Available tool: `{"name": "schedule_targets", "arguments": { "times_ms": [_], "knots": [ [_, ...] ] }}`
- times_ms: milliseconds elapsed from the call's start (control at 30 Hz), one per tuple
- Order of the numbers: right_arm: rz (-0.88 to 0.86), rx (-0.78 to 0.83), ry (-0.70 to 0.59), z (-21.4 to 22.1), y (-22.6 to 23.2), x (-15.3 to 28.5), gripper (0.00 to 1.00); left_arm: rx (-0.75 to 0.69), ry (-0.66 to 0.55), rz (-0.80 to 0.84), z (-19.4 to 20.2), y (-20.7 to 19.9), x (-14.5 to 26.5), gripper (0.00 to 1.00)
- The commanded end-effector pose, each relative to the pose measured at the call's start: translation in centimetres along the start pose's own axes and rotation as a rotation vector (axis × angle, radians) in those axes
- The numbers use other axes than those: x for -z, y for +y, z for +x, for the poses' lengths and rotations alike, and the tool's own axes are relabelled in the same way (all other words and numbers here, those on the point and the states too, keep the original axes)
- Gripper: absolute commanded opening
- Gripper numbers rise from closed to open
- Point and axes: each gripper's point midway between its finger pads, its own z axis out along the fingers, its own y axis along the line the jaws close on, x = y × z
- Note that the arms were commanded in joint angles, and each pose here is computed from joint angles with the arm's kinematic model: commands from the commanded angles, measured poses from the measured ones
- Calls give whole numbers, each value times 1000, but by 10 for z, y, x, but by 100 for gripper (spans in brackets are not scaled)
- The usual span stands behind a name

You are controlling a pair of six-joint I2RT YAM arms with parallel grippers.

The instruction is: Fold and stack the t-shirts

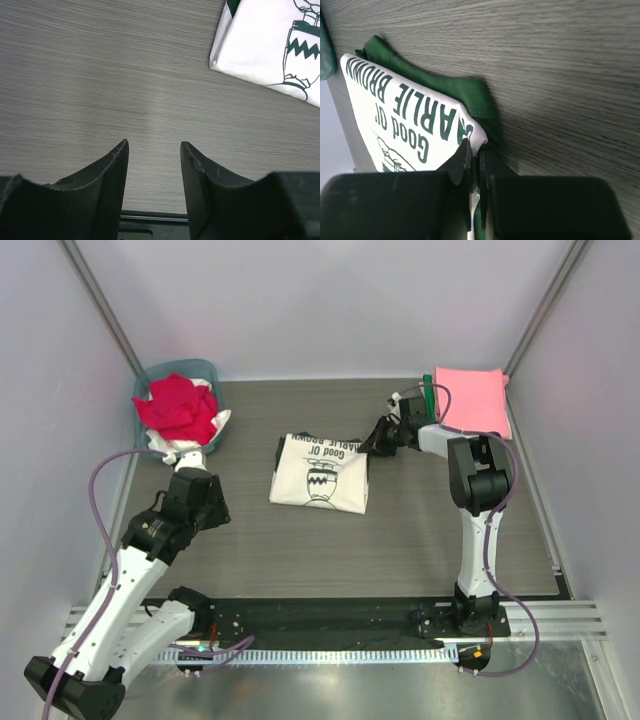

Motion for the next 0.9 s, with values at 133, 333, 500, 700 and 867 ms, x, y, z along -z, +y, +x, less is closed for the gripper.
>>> {"name": "schedule_targets", "arguments": {
  "times_ms": [133,333,500,700,867],
  "knots": [
    [80,155,-17,-20,28,51,1,31,-67,-21,-16,4,6,47],
    [256,267,-112,-55,29,115,1,35,-72,-27,-16,5,7,46],
    [330,371,-238,-93,34,165,1,37,-74,-37,-17,7,7,46],
    [380,442,-395,-135,48,223,1,43,-81,-49,-17,10,8,45],
    [425,464,-474,-163,53,259,1,42,-78,-51,-17,10,7,45]
  ]
}}
